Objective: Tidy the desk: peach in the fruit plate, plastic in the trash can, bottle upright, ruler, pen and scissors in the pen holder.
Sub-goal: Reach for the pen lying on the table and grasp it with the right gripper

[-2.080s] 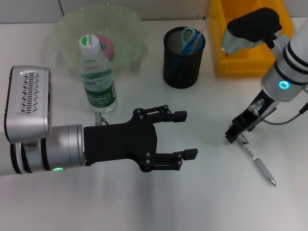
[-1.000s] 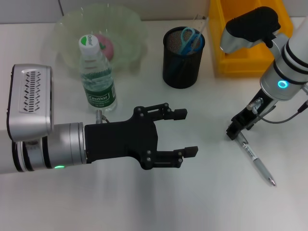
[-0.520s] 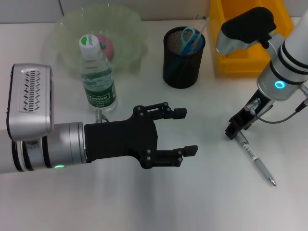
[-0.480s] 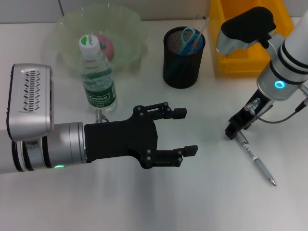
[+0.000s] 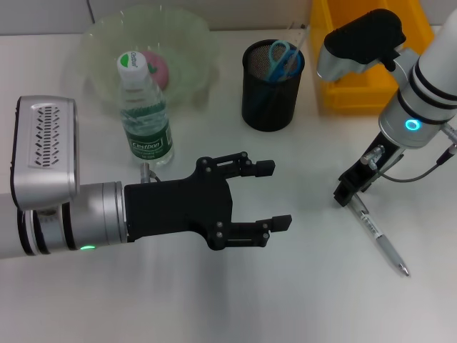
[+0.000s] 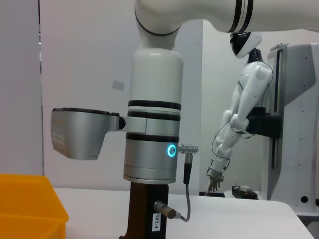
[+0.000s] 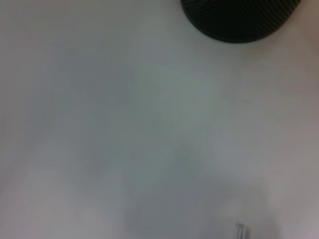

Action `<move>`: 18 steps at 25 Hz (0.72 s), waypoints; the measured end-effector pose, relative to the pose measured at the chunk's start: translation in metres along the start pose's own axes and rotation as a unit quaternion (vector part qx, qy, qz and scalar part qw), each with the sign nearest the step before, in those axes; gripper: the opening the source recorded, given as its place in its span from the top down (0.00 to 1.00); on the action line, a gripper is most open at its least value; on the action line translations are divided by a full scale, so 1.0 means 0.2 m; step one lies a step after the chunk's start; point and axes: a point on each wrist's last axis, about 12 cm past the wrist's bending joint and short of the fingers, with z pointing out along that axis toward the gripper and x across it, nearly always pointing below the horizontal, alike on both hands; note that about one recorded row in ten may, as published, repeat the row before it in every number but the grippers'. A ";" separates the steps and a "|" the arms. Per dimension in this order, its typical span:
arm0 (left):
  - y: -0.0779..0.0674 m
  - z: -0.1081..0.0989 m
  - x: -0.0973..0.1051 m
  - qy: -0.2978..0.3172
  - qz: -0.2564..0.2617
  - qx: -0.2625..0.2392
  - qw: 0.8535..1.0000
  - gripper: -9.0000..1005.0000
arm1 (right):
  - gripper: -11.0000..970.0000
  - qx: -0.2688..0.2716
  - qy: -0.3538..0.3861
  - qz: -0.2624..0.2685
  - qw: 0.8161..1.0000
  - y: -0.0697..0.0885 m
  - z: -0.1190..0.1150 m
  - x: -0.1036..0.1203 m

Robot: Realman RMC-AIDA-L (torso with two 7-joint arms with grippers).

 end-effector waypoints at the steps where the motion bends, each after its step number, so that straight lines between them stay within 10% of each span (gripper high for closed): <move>1: 0.00 0.00 0.00 0.000 0.000 0.000 1.000 0.22 | 0.50 0.000 0.000 0.000 1.000 0.00 0.00 0.00; 18: 0.01 0.00 0.00 0.001 0.002 0.000 1.000 0.22 | 0.54 0.000 0.001 0.000 1.000 0.00 0.00 0.00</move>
